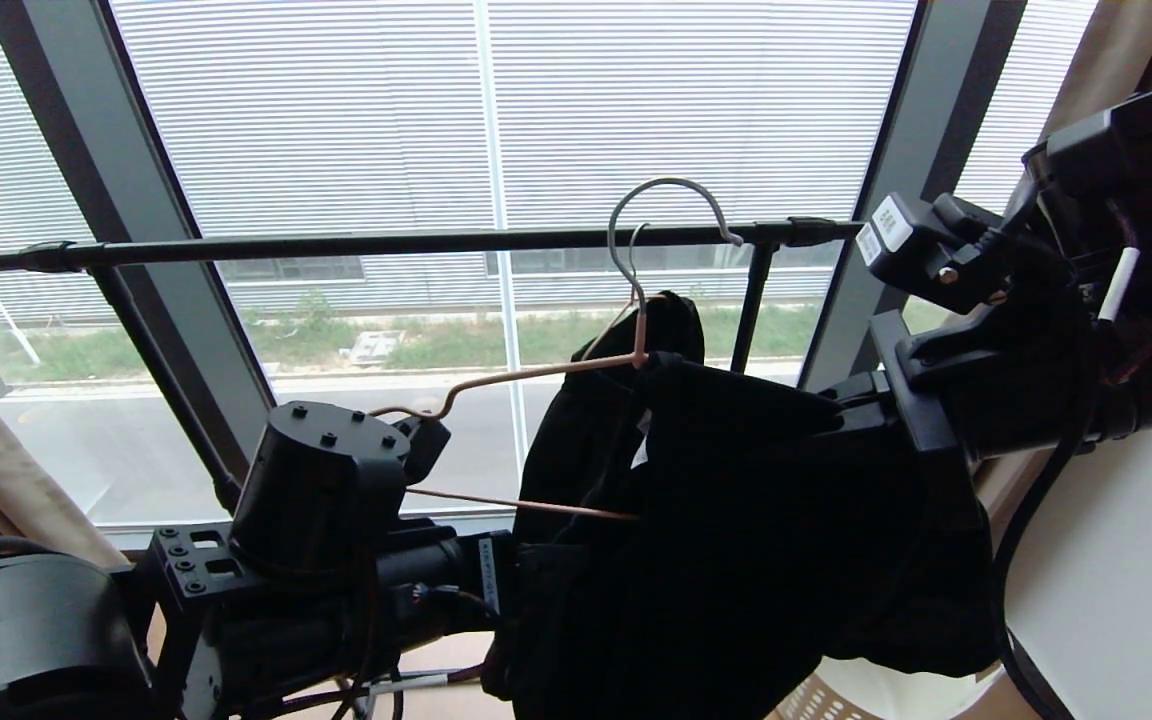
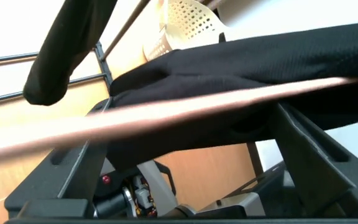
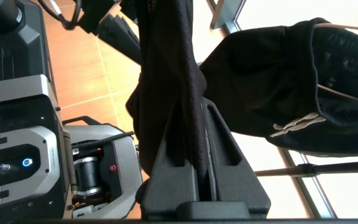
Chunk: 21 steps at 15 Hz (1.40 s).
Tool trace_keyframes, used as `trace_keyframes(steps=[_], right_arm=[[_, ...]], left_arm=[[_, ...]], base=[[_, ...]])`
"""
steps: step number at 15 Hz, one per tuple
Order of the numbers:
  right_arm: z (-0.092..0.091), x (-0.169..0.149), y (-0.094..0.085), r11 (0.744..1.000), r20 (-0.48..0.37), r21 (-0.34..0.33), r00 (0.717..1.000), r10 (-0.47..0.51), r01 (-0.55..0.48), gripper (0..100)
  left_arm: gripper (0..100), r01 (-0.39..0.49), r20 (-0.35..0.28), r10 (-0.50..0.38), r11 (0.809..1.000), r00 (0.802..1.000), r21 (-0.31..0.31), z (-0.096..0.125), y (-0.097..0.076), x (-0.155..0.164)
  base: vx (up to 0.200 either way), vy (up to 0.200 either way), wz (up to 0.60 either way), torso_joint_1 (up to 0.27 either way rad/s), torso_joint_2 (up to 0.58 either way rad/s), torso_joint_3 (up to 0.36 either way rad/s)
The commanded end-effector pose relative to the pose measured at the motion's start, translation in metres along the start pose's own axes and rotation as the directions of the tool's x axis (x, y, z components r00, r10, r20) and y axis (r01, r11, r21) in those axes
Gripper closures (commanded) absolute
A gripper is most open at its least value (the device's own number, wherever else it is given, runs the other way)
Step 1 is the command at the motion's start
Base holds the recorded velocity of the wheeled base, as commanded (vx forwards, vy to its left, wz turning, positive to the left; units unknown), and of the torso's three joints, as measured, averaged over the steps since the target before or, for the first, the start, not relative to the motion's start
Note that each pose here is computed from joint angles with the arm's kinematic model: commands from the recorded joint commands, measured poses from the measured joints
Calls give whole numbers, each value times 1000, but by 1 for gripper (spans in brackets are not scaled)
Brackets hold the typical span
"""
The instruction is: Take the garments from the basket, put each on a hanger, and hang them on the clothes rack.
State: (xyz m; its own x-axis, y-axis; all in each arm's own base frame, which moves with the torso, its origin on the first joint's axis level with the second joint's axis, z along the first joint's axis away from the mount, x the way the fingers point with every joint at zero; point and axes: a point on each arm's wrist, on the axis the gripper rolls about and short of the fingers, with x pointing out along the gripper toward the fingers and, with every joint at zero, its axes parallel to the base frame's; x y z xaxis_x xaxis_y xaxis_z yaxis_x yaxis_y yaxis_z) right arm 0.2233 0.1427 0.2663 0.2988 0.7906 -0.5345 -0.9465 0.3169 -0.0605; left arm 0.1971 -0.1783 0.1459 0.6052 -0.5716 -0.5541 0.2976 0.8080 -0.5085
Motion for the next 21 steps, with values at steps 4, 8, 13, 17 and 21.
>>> trace_keyframes(steps=[4, 8, 13, 17, 21], right_arm=[[0, 2, 0, 1000, -2, 0, 1000, 6, -6, 100], [1, 2, 1, 1000, -1, -2, 1000, 11, -11, 100], [3, 1, 2, 1000, 28, -15, 999, 24, -23, 100], [5, -4, 5, 1000, 40, -23, 999, 23, -22, 100], [7, -9, 6, 999, 57, -29, 998, 19, -17, 100]], left_arm=[[0, 15, 15, -15, 1000, 1000, 6, 1, -1, 8], [0, 15, -27, -14, 1000, 1000, 26, -9, -5, 18], [0, 14, -52, -12, 999, 999, 48, -18, -10, 23], [0, 5, -66, -1, 998, 998, 65, -23, -10, 25], [0, -32, -84, 39, 995, 996, 90, -31, -9, 35]], base=[[0, 0, 0, 0, 0, 0], [0, 0, 0, 0, 0, 0], [0, 0, 0, 0, 0, 0], [0, 0, 0, 0, 0, 0], [0, 0, 0, 0, 0, 0]])
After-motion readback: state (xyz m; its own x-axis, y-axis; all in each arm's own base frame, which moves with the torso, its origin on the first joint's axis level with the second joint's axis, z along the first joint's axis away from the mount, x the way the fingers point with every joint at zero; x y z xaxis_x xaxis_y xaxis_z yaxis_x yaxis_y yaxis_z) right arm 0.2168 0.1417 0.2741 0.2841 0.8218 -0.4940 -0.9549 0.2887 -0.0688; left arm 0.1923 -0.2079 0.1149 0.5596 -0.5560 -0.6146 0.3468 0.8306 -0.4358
